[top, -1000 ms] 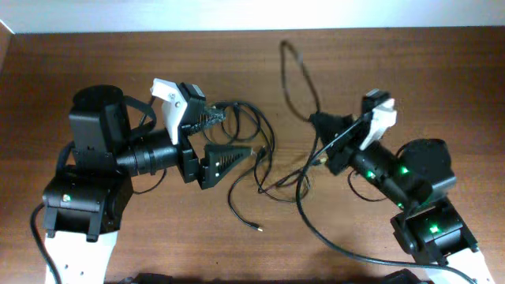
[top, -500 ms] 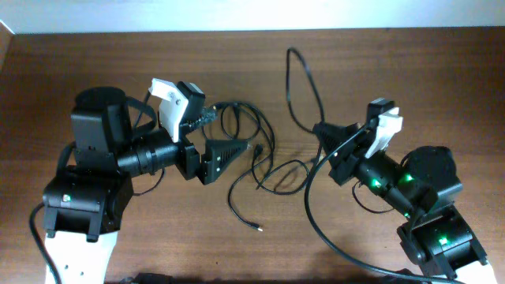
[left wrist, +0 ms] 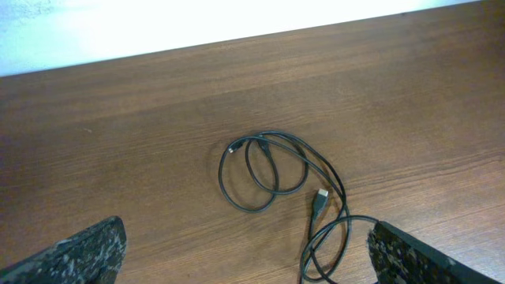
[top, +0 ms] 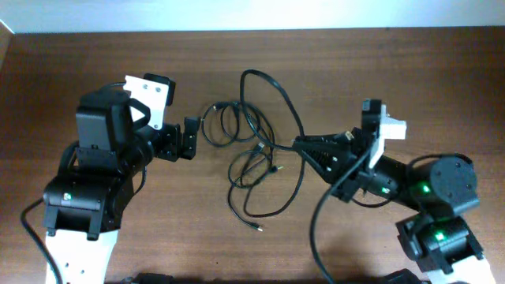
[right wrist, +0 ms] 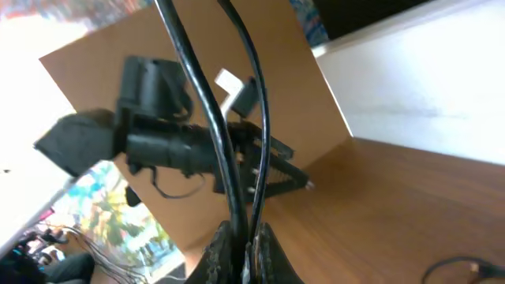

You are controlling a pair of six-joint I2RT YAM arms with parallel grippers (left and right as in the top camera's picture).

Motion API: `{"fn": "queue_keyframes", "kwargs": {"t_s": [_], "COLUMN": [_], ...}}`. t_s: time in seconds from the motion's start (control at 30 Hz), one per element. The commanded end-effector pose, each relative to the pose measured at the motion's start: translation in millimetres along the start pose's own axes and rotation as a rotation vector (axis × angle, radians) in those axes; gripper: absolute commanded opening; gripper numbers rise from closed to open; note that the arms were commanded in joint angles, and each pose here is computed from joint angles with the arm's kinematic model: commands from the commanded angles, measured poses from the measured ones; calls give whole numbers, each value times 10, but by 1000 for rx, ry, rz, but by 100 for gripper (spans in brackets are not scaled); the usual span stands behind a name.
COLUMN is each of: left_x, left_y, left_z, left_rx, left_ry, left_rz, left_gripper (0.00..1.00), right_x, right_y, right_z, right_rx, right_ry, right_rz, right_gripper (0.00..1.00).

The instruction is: Untangle cables

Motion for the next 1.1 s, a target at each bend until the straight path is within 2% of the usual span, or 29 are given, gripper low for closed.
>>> {"fn": "queue_keyframes", "kwargs": {"t_s": [0.0, 0.07, 0.1, 0.27, 0.43, 0.57, 0.63, 0.7, 0.8, 0.97, 1.07], "left_x": [3, 3, 3, -1, -1, -1, -1, -1, -1, -1, -1], "left_y": [18, 18, 18, 18, 18, 18, 18, 18, 18, 18, 18], "left_z": [-1, 1, 1, 1, 1, 1, 1, 1, 1, 1, 1], "left_rx": [13, 13, 13, 12, 12, 13, 12, 13, 13, 12, 13], "left_ry": [2, 2, 2, 4, 4, 4, 4, 4, 4, 4, 4], "left_rz": [-8, -8, -8, -7, -7, -7, -7, -7, -7, -7, -7], "left_gripper": [99, 99, 99, 99, 99, 99, 99, 99, 99, 99, 99], "right_x": [-181, -324, -312, 170, 288, 449, 558, 605, 607, 824, 792], "right_y": [-381, -647, -637, -231, -146, -77, -309, -865, -1316, -2033, -2350], "right_z": [-189, -365, -468, -452, -408, -319, -241, -114, 125, 1118, 1867], "right_rx": [-62, -55, 58, 316, 351, 373, 265, 27, -192, -633, -964], "right_ry": [78, 119, 124, -64, -103, -203, -275, -327, -352, -528, -514], "right_rz": [-38, -168, -186, -80, -217, -149, -108, -235, -203, -141, -93], "right_gripper": [4, 4, 4, 4, 4, 4, 4, 4, 4, 4, 4]}}
Point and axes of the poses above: each gripper's point midway between its finger pads, its own z axis back along the fingers, its own y axis along the line the jaws close on, x = y × z, the point moved 5 cm from there along z, back along the fingers, and after that the axes turned 2 degrees about z, right-handed, at the moved point
